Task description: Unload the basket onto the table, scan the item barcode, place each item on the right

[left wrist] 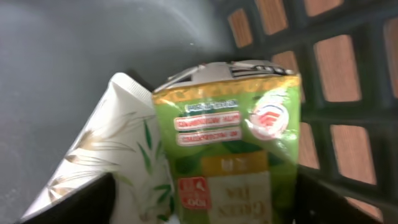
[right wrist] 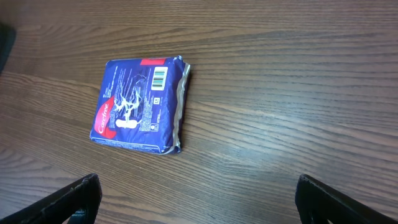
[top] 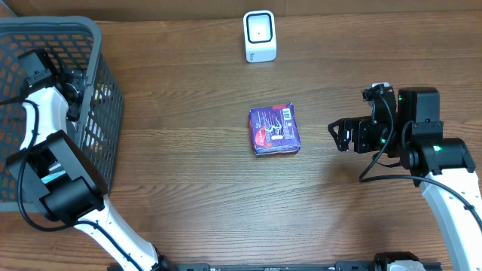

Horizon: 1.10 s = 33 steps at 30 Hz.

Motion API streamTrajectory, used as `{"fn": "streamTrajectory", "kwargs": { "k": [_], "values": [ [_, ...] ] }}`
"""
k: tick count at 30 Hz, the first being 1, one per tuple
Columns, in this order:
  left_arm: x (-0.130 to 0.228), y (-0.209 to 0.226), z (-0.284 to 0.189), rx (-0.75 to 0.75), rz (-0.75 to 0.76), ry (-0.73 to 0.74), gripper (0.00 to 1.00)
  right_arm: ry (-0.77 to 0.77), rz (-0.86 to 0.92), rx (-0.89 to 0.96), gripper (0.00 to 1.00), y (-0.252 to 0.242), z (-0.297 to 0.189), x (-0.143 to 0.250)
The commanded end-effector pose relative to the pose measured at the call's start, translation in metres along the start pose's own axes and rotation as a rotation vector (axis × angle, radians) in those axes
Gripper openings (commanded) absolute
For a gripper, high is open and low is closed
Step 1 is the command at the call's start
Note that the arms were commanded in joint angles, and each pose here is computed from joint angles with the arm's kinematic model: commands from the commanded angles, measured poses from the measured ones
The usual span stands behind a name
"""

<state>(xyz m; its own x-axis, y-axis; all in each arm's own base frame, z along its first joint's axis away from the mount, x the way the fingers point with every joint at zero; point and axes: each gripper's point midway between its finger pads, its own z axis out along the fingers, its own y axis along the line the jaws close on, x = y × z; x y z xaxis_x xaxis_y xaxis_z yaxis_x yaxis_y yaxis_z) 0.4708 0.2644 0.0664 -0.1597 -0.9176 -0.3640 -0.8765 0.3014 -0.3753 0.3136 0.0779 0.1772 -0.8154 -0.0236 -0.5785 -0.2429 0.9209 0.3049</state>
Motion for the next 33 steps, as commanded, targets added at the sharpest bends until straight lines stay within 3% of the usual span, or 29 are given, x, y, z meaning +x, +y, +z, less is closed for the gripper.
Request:
{"fn": "streamTrajectory", "kwargs": {
  "k": [1,5,11,22,33],
  "values": [
    [0.017,0.020,0.024,-0.083,0.035,0.044,0.57,-0.026,-0.012,0.001,1.00,0.002,-0.005,-0.009],
    [0.020,0.023,0.023,-0.093,0.073,0.059,0.33,-0.026,-0.011,0.001,1.00,0.002,-0.005,-0.009],
    [0.021,0.026,0.019,-0.102,0.129,0.070,0.10,-0.026,-0.012,0.001,1.00,0.002,-0.005,-0.009],
    [-0.003,0.002,-0.045,-0.058,0.192,0.035,0.04,-0.026,-0.012,0.001,1.00,0.002,-0.005,-0.009],
    [-0.052,-0.046,-0.210,0.149,0.331,-0.249,0.04,-0.026,-0.011,0.001,1.00,0.002,-0.005,-0.009]
  ]
}}
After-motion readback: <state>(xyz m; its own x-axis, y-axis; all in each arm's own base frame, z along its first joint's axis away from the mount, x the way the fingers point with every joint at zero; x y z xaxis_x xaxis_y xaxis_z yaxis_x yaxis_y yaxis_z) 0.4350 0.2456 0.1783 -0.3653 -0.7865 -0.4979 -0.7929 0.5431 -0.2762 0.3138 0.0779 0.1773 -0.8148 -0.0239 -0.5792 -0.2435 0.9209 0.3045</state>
